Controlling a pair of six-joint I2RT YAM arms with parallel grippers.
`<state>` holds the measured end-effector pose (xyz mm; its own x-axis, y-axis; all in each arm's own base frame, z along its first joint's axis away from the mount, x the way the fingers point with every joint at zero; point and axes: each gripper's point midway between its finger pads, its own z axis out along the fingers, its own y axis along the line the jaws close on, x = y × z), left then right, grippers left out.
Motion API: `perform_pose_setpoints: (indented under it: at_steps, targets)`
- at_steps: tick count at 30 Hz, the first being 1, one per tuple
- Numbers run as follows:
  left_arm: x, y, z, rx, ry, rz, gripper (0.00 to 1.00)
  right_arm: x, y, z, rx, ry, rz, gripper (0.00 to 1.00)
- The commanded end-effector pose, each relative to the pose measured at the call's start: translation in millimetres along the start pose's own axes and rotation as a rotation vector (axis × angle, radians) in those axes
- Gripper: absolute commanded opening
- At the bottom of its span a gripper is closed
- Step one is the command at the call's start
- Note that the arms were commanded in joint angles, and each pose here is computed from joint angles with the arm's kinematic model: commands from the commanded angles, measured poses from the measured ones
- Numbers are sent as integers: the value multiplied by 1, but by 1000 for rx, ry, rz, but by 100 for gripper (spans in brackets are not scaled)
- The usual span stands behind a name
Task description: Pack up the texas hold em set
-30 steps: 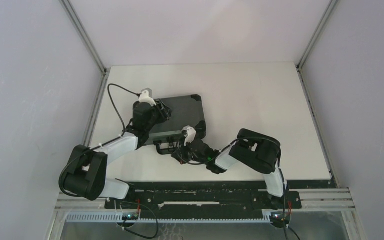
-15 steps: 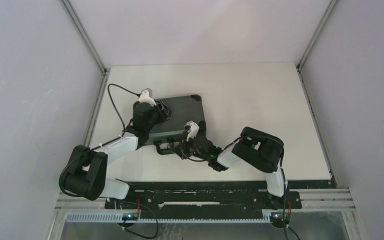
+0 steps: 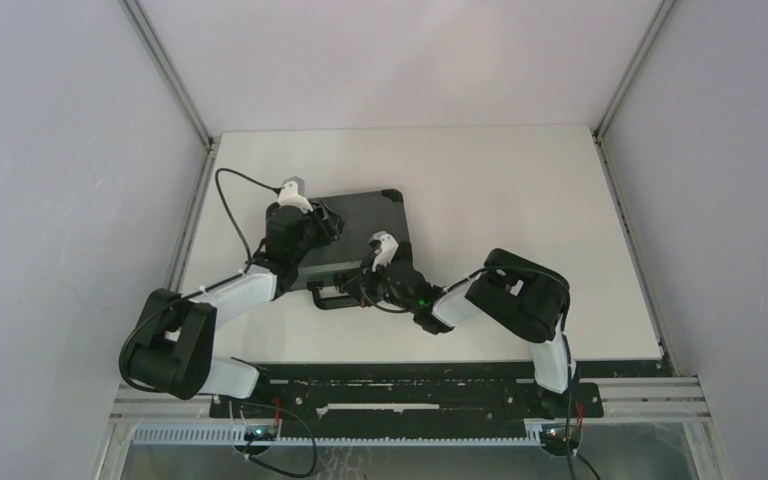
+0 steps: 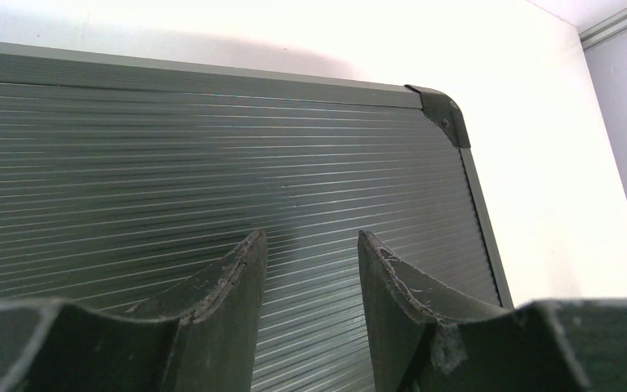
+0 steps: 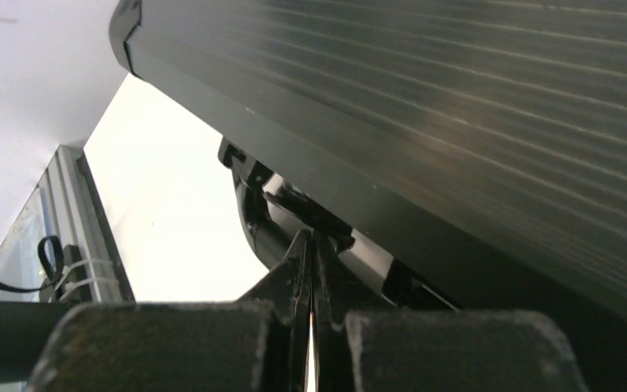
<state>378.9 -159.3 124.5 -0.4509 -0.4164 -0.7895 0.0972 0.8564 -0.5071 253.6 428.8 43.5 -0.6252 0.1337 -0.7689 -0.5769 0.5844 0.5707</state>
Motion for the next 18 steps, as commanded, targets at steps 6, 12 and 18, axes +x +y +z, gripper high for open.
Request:
perform_pose_setpoints:
  at_steps: [6, 12, 18]
  targets:
    - [33, 20, -2, -54, 101, -3, 50, -38, 21, 19, -53, -82, -31, 0]
    - [34, 22, -3, -60, 100, -3, 50, -38, 20, 17, -38, -74, -50, 0]
    - [31, 18, -5, -48, 93, -5, 50, -45, 36, 3, -67, -87, -102, 0]
